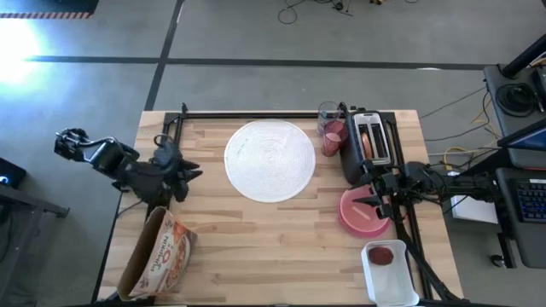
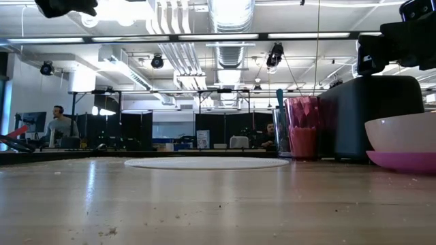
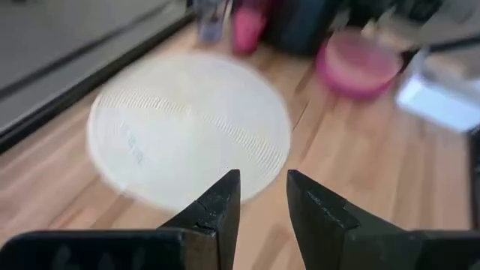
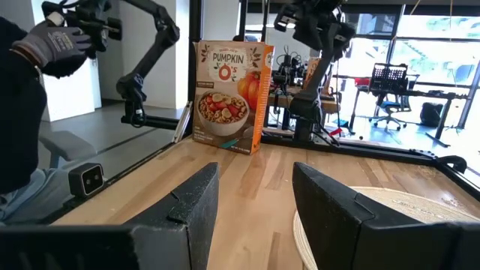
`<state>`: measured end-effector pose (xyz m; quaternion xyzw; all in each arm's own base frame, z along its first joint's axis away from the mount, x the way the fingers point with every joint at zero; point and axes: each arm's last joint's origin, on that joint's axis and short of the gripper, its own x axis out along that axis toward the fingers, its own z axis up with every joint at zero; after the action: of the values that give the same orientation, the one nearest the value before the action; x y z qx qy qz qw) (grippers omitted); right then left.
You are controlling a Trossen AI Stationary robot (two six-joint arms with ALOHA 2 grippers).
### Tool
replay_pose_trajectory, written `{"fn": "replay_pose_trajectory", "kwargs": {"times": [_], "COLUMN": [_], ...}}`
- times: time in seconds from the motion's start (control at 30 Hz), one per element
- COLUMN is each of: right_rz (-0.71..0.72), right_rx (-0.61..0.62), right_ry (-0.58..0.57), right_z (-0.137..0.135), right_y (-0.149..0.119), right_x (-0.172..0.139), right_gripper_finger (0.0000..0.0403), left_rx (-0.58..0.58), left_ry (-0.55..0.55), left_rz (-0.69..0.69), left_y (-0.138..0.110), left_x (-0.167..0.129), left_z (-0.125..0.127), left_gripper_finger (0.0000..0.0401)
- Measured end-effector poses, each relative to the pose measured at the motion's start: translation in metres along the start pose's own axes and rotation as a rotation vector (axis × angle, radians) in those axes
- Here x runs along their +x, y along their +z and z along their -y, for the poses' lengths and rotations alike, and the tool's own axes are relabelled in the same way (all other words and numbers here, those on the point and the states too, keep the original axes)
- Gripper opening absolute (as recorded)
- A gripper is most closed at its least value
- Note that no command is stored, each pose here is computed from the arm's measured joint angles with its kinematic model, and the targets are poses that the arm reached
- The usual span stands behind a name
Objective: Arrange a breakfast setting
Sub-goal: Move the cereal from the bottom into the top left of the table
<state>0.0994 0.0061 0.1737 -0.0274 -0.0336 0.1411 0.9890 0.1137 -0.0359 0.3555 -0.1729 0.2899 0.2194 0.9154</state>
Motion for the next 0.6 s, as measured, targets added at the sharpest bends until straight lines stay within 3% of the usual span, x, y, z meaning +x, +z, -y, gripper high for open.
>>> {"fn": "replay_pose_trajectory", "kwargs": {"times": [0.27,0.6], "right_rz": [0.001,0.000], "right_rx": [0.000,0.000], "right_ry": [0.000,0.000], "right_z": [0.000,0.000], "right_y": [0.000,0.000], "right_x": [0.000,0.000], "right_gripper_finger": [0.0162,0.0162], "left_rx": [-0.069,-0.246], "left_ry": [0.097,0.071], "left_rz": [-0.236,-0.471], "left_y": [0.004,-0.003], "left_x": [-0.002,0.003], "left_z": [0.007,0.011], "left_gripper_finger": [0.0094,0.0096]}}
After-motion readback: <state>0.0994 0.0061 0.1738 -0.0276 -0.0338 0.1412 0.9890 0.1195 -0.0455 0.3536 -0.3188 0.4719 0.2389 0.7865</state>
